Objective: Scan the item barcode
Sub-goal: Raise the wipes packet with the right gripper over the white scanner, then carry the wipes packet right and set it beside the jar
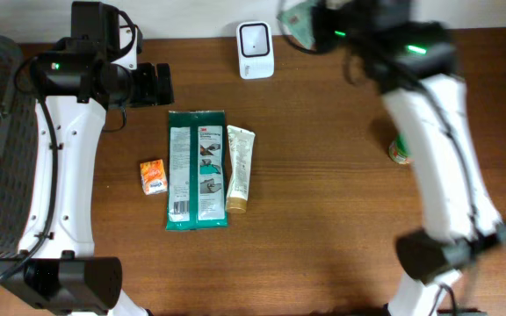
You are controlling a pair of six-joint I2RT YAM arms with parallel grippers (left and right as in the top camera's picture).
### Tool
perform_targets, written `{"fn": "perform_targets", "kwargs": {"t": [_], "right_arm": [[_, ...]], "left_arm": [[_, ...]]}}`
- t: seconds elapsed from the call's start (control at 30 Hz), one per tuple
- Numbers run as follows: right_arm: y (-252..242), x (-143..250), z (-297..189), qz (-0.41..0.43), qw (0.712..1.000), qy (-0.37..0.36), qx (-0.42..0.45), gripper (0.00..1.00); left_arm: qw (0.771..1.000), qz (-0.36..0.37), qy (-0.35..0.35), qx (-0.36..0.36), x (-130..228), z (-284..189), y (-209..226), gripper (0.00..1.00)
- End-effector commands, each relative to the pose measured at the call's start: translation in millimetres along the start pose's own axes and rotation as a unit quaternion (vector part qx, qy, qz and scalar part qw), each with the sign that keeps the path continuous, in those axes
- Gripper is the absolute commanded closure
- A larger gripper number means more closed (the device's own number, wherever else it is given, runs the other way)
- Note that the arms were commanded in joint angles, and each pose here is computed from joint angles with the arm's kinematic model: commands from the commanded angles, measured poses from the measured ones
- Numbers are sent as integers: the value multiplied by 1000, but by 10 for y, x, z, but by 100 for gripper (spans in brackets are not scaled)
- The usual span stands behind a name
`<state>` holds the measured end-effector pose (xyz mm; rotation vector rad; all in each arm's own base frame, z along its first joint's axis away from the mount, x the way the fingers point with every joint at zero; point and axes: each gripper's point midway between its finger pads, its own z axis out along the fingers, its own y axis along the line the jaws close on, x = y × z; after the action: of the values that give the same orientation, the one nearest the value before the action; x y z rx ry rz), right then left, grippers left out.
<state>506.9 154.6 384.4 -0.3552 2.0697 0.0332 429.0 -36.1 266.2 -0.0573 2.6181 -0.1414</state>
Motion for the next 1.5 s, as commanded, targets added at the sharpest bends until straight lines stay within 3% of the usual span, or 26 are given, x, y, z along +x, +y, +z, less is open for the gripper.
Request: {"fn": "perform_targets", "kwargs": {"t": [0.0,0.17,0.27,0.43,1.1,1.37,1.47], "right_arm": [[37,175,792,-112,988,16,104,96],[378,75,1669,-251,957,-65,130,96],[480,56,1961,-291,941,-108,138,96],[580,346,2334,-384,908,-91,139,96],[602,484,2448,-390,910,-86,112,96],[455,-6,1924,-267,949,-124,112,96],[411,-240,1440,-198,969,-126,79,96]], "left_arm": [[1000,5,-12,0,-43,-80,-16,1],[1000,5,-12,0,-43,-80,-16,1],[1000,5,-12,0,-44,-80,-16,1],[1000,5,-12,0,-44,-80,-16,1],[1000,5,-12,0,-44,-80,-16,1],[1000,5,-12,0,-43,-80,-16,1],[1000,5,-12,0,-44,-80,-16,1]]}}
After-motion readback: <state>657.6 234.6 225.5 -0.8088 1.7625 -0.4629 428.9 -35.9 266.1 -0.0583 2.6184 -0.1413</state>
